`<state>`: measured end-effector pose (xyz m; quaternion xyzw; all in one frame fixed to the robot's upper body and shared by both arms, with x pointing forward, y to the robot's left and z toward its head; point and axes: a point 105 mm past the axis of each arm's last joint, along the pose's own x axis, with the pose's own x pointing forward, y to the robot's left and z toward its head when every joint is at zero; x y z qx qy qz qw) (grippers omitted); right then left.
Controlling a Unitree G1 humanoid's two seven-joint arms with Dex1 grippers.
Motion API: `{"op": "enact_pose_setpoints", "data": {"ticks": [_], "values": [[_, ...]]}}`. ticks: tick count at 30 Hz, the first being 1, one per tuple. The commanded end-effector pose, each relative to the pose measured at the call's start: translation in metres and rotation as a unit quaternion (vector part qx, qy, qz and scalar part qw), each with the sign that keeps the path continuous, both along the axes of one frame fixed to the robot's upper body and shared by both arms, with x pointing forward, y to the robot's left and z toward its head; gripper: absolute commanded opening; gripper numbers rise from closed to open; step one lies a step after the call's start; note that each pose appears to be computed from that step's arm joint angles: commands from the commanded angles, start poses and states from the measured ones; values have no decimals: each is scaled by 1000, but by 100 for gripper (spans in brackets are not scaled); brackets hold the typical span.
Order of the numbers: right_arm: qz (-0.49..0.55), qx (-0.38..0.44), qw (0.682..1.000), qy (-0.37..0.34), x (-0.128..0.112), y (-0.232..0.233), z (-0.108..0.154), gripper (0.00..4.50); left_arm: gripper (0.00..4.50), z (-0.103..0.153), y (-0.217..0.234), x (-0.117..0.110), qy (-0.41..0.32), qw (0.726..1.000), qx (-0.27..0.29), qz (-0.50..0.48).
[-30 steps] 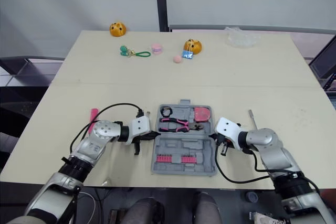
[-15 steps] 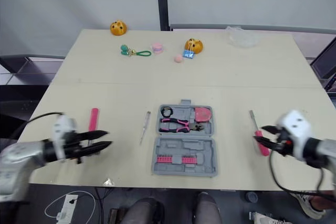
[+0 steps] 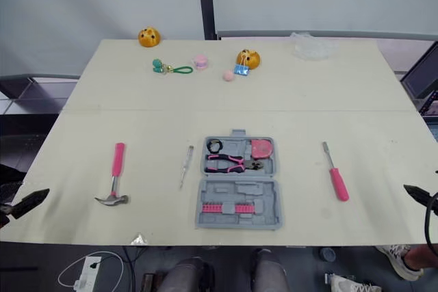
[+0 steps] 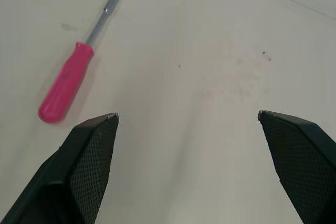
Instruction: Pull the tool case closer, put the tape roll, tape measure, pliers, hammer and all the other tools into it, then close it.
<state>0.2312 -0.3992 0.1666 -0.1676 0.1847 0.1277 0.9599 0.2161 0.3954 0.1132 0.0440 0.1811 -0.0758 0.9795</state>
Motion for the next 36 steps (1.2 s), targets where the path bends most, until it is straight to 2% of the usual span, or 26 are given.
{"op": "enact_pose_setpoints", "data": {"ticks": [1, 4, 9, 16, 26, 36], "values": [[59, 22, 997, -34, 11, 35, 21, 450, 448, 14, -41, 16, -20, 999, 0, -46], [139, 61, 987, -43, 16, 85, 30, 450, 448, 19, -99, 31, -19, 995, -14, -99], [249, 103, 962, -38, 10, 161, 37, 450, 448, 9, -168, 51, 20, 994, -47, -97], [352, 133, 926, -21, -4, 232, 30, 450, 448, -10, -218, 69, 68, 995, -32, -71], [378, 145, 914, -16, -1, 259, 15, 450, 448, -37, -259, 102, 93, 992, -23, -78], [376, 144, 915, -19, 3, 261, 14, 450, 448, -48, -280, 115, 102, 989, -4, -105]]}}
